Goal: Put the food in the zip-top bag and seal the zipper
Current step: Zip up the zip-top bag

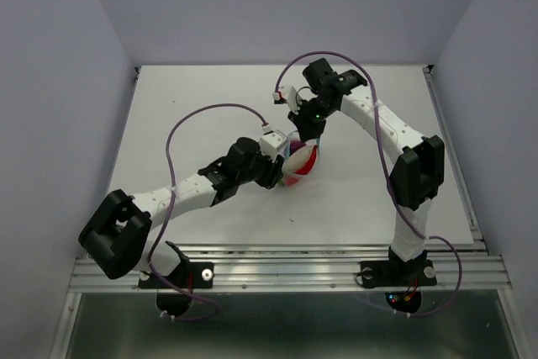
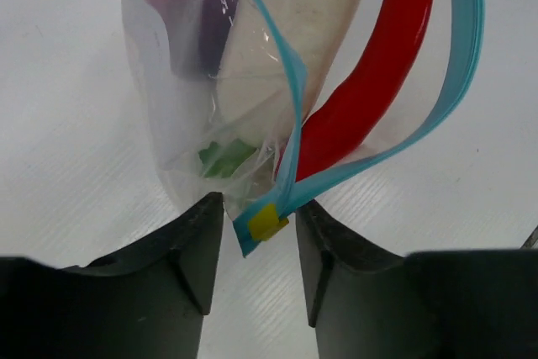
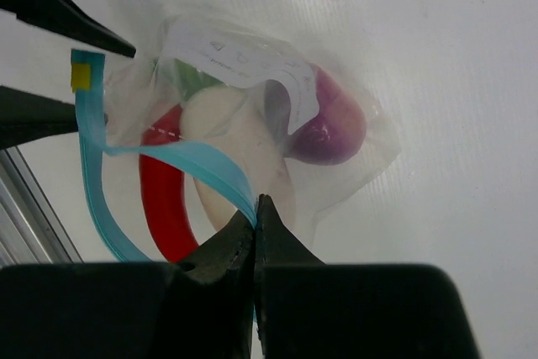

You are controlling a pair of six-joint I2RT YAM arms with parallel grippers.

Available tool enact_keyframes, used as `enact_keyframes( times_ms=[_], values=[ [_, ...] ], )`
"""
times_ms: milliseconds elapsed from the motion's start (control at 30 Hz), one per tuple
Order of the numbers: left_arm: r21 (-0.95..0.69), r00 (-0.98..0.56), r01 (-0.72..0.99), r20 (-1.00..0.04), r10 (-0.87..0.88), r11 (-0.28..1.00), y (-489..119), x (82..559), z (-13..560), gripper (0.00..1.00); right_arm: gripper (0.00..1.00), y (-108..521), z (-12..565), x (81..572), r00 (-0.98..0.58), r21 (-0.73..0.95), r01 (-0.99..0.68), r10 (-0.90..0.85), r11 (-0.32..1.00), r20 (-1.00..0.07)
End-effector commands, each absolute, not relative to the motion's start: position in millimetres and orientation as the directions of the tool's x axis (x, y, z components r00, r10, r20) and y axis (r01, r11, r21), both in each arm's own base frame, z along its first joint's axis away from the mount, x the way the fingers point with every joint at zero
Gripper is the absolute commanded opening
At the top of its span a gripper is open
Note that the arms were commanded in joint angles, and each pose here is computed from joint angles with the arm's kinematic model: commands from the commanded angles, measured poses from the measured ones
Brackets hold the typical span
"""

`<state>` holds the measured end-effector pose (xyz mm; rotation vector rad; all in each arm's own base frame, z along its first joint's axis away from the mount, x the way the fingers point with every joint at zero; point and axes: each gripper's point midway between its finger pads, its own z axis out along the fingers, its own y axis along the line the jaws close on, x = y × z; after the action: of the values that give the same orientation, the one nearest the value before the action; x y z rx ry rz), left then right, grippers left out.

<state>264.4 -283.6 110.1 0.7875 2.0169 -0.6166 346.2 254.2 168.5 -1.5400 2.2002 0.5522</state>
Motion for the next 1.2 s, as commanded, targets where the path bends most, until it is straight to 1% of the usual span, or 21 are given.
enact_keyframes(
  times_ms=[0, 33, 100, 133, 200, 233, 333, 400, 567, 600, 633, 700, 733, 767, 833, 867, 1000, 1067, 1100, 1133, 1167],
  values=[
    [-0.123, -0.375, 0.750, -0.888, 0.265, 0.650, -300, 273, 140, 0.47, 0.01, 255, 190, 352, -0.306, 0.060, -0.941, -0.760, 0.334, -0.573],
    [-0.127, -0.374, 0.743, -0.893, 0.251, 0.657, -302, 276, 147, 0.38, 0.01, 254, 189, 354, -0.312, 0.051, -0.937, -0.762, 0.346, -0.567],
    [-0.136, -0.375, 0.741, -0.896, 0.237, 0.658, -303, 276, 152, 0.32, 0.01, 252, 186, 355, -0.322, 0.049, -0.933, -0.766, 0.357, -0.557],
    [-0.147, -0.374, 0.737, -0.902, 0.217, 0.660, -303, 275, 158, 0.26, 0.01, 251, 184, 356, -0.325, 0.047, -0.932, -0.769, 0.360, -0.551],
    [-0.151, -0.367, 0.730, -0.909, 0.196, 0.667, -301, 275, 164, 0.05, 0.01, 248, 180, 358, -0.336, 0.035, -0.926, -0.774, 0.377, -0.536],
    [-0.146, -0.362, 0.709, -0.915, 0.177, 0.690, -297, 279, 170, 0.00, 0.01, 247, 180, 361, -0.345, 0.029, -0.920, -0.771, 0.391, -0.534],
    [-0.172, -0.377, 0.684, -0.915, 0.141, 0.709, -293, 277, 180, 0.00, 0.01, 244, 176, 369, -0.378, 0.004, -0.897, -0.764, 0.441, -0.524],
    [-0.216, -0.405, 0.667, -0.908, 0.104, 0.713, -291, 272, 187, 0.00, 0.01, 235, 177, 381, -0.437, -0.045, -0.847, -0.743, 0.529, -0.507],
    [-0.300, -0.503, 0.577, -0.863, 0.041, 0.759, -280, 264, 194, 0.00, 0.02, 186, 173, 416, -0.563, -0.293, -0.662, -0.715, 0.690, -0.413],
    [-0.308, -0.496, 0.560, -0.868, 0.013, 0.769, -280, 269, 203, 0.00, 0.05, 182, 177, 421, -0.562, -0.325, -0.640, -0.712, 0.696, -0.421],
    [-0.298, -0.534, 0.484, -0.846, 0.007, 0.823, -270, 273, 193, 0.00, 0.07, 178, 177, 424, -0.582, -0.344, -0.601, -0.690, 0.721, -0.431],
    [-0.281, -0.558, 0.428, -0.830, 0.006, 0.859, -266, 281, 193, 0.00, 0.13, 182, 192, 432, -0.564, -0.352, -0.568, -0.663, 0.744, -0.491],
    [-0.274, -0.554, 0.404, -0.832, -0.005, 0.873, -265, 287, 193, 0.00, 0.24, 188, 196, 434, -0.546, -0.337, -0.577, -0.658, 0.744, -0.518],
    [-0.269, -0.559, 0.393, -0.829, -0.004, 0.880, -264, 289, 190, 0.00, 0.32, 201, 200, 430, -0.524, -0.282, -0.615, -0.649, 0.736, -0.552],
    [-0.277, -0.585, 0.371, -0.811, -0.008, 0.886, -269, 293, 177, 0.00, 0.41, 215, 217, 424, -0.497, -0.220, -0.631, -0.606, 0.743, -0.622],
    [-0.300, -0.599, 0.370, -0.800, -0.021, 0.879, -276, 294, 172, 0.00, 0.60, 230, 222, 420, -0.482, -0.153, -0.656, -0.566, 0.739, -0.669],
    [-0.376, -0.645, 0.366, -0.762, -0.059, 0.851, -291, 292, 162, 0.00, 0.67, 240, 245, 417, -0.457, -0.085, -0.628, -0.456, 0.773, -0.764],
    [-0.387, -0.664, 0.350, -0.745, -0.065, 0.853, -294, 293, 157, 0.00, 0.78, 241, 270, 422, -0.440, -0.051, -0.564, -0.353, 0.824, -0.826],
    [-0.397, -0.674, 0.334, -0.735, -0.078, 0.855, -293, 293, 156, 0.00, 0.84, 228, 277, 429, -0.443, -0.069, -0.479, -0.309, 0.875, -0.841],
    [-0.401, -0.673, 0.314, -0.734, -0.096, 0.861, -291, 294, 156, 0.00, 1.00, 226, 289, 435, -0.440, -0.022, -0.403, -0.214, 0.915, -0.872],
    [-0.409, -0.677, 0.290, -0.727, -0.116, 0.865, -288, 294, 156, 0.00, 1.00, 211, 307, 436, -0.420, 0.004, -0.322, -0.139, 0.947, -0.897]
  ],
)
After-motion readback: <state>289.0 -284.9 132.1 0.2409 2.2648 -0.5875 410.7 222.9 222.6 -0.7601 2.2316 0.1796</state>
